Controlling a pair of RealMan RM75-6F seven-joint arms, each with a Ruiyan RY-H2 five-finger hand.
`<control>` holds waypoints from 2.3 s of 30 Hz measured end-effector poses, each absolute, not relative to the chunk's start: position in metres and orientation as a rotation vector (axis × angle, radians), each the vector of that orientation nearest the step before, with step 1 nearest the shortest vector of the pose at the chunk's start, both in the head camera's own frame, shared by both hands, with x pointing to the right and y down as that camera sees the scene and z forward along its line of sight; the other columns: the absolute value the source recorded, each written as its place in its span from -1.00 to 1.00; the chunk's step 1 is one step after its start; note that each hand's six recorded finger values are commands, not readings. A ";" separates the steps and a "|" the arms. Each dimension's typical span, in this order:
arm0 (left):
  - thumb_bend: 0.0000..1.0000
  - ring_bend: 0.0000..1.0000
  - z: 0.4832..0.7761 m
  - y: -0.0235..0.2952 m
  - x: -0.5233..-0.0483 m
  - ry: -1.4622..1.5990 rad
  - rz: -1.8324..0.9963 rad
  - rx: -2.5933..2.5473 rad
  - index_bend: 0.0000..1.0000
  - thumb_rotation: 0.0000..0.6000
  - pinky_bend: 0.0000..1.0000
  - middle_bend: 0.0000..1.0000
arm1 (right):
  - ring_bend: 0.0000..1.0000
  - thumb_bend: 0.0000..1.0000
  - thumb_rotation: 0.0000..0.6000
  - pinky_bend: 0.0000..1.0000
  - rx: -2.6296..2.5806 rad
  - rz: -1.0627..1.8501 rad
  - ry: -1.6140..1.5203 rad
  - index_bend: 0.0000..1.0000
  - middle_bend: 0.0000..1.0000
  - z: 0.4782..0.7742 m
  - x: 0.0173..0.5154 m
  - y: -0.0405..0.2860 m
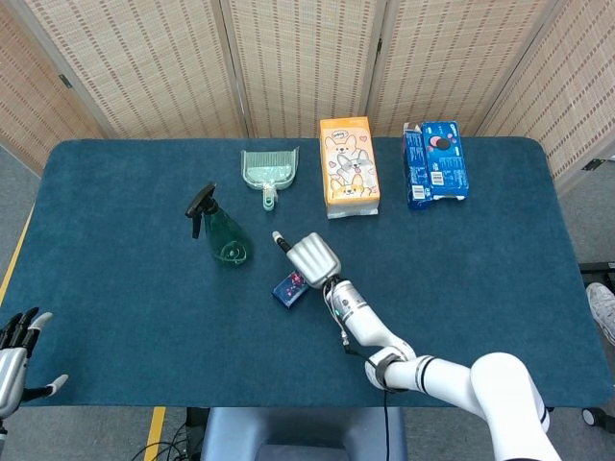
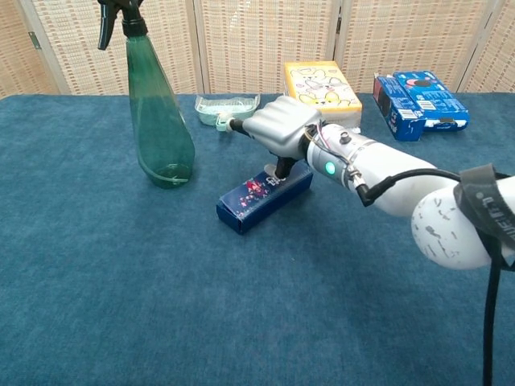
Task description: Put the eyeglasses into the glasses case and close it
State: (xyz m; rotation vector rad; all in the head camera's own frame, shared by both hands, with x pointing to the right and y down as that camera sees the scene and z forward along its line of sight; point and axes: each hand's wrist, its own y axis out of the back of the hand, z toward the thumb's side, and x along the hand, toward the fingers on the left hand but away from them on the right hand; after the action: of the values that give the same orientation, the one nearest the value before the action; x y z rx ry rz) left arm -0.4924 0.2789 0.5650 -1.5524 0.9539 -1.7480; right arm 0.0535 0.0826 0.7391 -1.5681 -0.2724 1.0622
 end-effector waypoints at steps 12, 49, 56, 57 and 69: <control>-0.74 -0.90 0.566 0.275 -0.487 0.950 -1.729 -1.562 -0.72 1.00 -0.65 -0.86 | 1.00 -0.54 1.00 1.00 -1.675 1.039 -0.258 -0.87 1.00 0.719 0.072 0.086; -0.74 -0.90 0.569 0.274 -0.482 0.937 -1.720 -1.572 -0.72 1.00 -0.65 -0.86 | 1.00 -0.48 1.00 1.00 -1.677 1.148 -0.119 -0.89 1.00 0.723 0.107 0.107; -0.74 -0.90 0.568 0.270 -0.482 0.942 -1.705 -1.567 -0.72 1.00 -0.65 -0.86 | 1.00 -0.49 1.00 1.00 -1.658 1.176 -0.202 -0.91 1.00 0.704 0.136 0.103; -0.74 -0.90 0.568 0.269 -0.481 0.943 -1.701 -1.565 -0.72 1.00 -0.65 -0.86 | 1.00 -0.49 1.00 0.99 -1.652 1.180 -0.220 -0.91 0.98 0.701 0.141 0.102; -0.74 -0.90 0.570 0.251 -0.470 0.968 -1.626 -1.529 -0.72 1.00 -0.65 -0.86 | 0.21 -0.32 1.00 0.49 -1.543 1.241 -0.523 -0.85 0.31 0.631 0.247 0.113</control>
State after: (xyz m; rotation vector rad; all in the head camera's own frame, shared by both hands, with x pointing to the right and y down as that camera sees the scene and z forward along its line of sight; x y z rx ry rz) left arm -0.4699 0.2511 0.5701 -1.5285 0.9678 -1.6259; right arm 0.2469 0.1126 0.6309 -1.5426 -0.5228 1.2414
